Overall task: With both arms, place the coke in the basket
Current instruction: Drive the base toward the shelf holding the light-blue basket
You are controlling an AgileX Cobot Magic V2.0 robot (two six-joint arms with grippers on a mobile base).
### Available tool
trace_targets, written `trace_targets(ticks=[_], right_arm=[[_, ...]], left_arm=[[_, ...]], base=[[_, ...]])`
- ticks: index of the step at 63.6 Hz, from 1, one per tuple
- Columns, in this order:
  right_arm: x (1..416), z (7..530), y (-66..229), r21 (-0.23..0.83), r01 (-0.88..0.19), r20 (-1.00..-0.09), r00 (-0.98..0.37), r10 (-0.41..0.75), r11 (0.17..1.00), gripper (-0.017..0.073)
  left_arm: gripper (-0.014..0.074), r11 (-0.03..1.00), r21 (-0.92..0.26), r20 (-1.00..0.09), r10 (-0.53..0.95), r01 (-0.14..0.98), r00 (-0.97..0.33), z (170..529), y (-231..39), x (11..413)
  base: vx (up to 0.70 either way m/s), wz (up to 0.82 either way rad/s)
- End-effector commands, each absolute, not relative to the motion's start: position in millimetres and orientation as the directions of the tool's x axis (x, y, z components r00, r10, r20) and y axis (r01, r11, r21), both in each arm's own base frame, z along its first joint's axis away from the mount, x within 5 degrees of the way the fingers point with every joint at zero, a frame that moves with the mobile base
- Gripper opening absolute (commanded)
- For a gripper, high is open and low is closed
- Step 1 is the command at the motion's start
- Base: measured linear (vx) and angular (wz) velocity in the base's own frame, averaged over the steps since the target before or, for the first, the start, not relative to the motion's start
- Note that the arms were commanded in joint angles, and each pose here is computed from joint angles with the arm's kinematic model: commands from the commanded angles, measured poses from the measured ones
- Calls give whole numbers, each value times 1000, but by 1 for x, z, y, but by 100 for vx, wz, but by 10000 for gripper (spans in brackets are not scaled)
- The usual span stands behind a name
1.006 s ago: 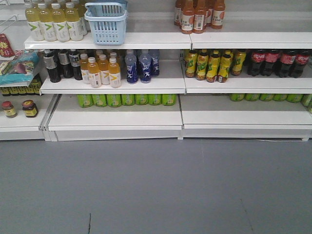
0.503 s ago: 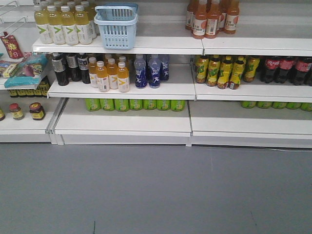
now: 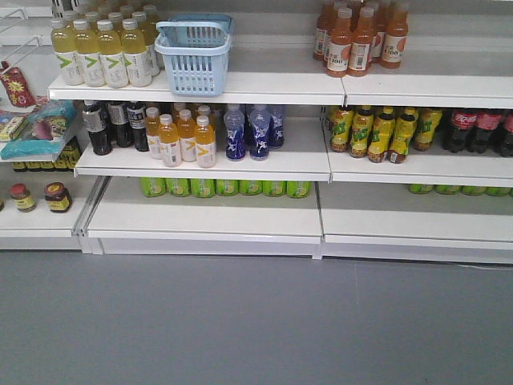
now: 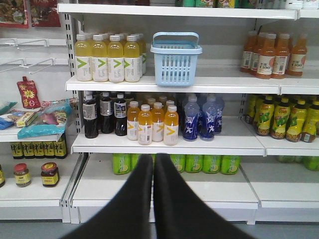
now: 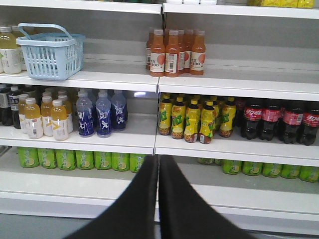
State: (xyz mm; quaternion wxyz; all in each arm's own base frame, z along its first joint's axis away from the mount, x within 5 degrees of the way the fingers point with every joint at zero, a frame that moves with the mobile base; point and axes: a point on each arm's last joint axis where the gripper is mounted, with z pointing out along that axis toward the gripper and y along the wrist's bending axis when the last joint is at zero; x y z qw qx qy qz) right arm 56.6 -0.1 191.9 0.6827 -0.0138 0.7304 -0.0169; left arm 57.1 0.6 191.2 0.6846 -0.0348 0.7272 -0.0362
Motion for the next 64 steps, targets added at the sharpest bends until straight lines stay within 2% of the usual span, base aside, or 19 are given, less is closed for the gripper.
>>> trace_targets(ticks=[1, 64], right_arm=[[56, 196, -1, -56, 16, -998, 12, -57, 998, -5], [56, 196, -1, -56, 16, -998, 12, -57, 998, -5]], left_arm=[[-6, 993, -118, -993, -118, 22, 23, 199, -1, 56], [-6, 993, -118, -993, -118, 22, 23, 199, -1, 56]], base=[[21, 3], [20, 0]])
